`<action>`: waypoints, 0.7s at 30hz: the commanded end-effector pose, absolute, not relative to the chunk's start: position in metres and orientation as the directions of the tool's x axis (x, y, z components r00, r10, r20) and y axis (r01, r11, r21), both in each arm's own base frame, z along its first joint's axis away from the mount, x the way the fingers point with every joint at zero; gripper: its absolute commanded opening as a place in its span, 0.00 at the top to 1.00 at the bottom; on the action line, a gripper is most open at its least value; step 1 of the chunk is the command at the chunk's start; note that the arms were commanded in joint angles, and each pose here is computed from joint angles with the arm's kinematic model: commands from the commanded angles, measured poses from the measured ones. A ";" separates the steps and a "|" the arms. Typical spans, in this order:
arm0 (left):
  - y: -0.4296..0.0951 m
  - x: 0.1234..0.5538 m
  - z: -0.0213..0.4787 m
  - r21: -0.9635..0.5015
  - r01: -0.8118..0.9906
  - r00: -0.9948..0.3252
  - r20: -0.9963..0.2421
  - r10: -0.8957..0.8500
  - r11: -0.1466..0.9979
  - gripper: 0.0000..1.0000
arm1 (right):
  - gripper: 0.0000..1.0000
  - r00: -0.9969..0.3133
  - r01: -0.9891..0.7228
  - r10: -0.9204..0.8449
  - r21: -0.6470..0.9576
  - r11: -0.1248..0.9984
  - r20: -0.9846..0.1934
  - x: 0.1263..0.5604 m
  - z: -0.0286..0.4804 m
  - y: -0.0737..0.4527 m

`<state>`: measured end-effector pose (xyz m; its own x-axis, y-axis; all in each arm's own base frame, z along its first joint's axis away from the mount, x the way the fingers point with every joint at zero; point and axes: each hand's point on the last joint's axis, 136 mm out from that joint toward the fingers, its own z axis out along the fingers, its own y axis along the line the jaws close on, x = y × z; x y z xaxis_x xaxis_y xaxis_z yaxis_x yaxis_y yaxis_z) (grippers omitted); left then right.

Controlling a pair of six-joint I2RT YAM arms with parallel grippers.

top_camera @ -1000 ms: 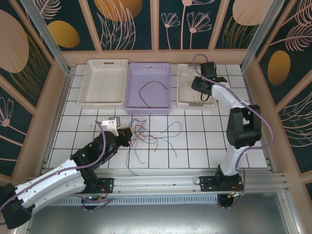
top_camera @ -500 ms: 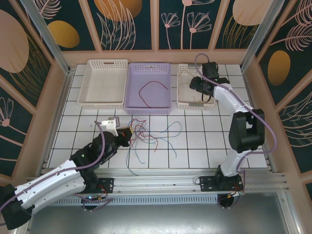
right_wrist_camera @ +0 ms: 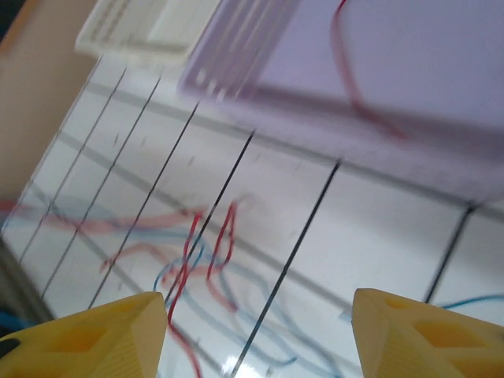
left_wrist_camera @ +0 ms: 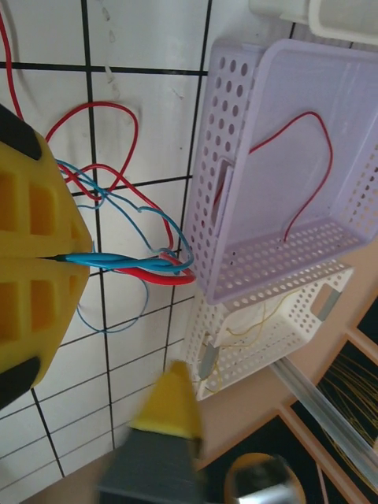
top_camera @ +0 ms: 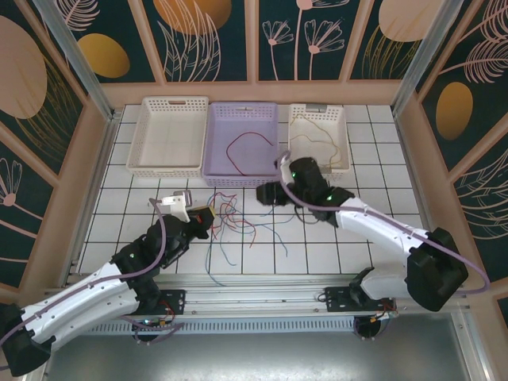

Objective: Untangle the cables
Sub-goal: Untie the cable from multiple cables.

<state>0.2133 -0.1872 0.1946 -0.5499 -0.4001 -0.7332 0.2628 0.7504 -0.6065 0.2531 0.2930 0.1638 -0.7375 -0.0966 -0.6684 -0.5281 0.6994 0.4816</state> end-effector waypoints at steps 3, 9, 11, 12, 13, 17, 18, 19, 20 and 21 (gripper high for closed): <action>-0.178 0.217 0.224 -0.669 0.258 -0.477 -0.716 -0.510 0.697 1.00 | 0.36 -0.660 -0.665 -0.101 0.518 0.538 -0.744 0.194 0.171 0.330; -0.172 0.219 0.226 -0.685 0.233 -0.459 -0.703 -0.543 0.691 1.00 | 0.36 -0.626 -0.722 -0.126 0.511 0.467 -0.769 0.152 0.153 0.355; -0.170 0.220 0.227 -0.692 0.222 -0.453 -0.697 -0.556 0.687 1.00 | 0.36 -0.621 -0.730 -0.123 0.514 0.451 -0.774 0.144 0.147 0.365; -0.169 0.220 0.229 -0.697 0.222 -0.449 -0.694 -0.563 0.682 1.00 | 0.37 -0.618 -0.733 -0.126 0.511 0.449 -0.776 0.142 0.145 0.369; -0.169 0.220 0.231 -0.702 0.221 -0.445 -0.690 -0.570 0.677 1.00 | 0.37 -0.611 -0.739 -0.136 0.500 0.452 -0.780 0.140 0.141 0.375; -0.167 0.222 0.244 -0.729 0.222 -0.421 -0.671 -0.611 0.647 1.00 | 0.39 -0.595 -0.745 -0.129 0.485 0.457 -0.793 0.136 0.133 0.398; -0.166 0.222 0.247 -0.735 0.222 -0.415 -0.666 -0.620 0.640 1.00 | 0.40 -0.594 -0.746 -0.129 0.483 0.458 -0.794 0.135 0.131 0.403; -0.164 0.223 0.251 -0.740 0.222 -0.406 -0.662 -0.630 0.635 1.00 | 0.41 -0.590 -0.743 -0.127 0.475 0.471 -0.797 0.137 0.129 0.409; -0.163 0.223 0.255 -0.746 0.222 -0.399 -0.657 -0.639 0.628 1.00 | 0.42 -0.593 -0.738 -0.127 0.474 0.480 -0.795 0.138 0.125 0.415; -0.163 0.223 0.257 -0.751 0.223 -0.396 -0.653 -0.646 0.622 1.00 | 0.42 -0.596 -0.736 -0.125 0.477 0.481 -0.793 0.138 0.124 0.419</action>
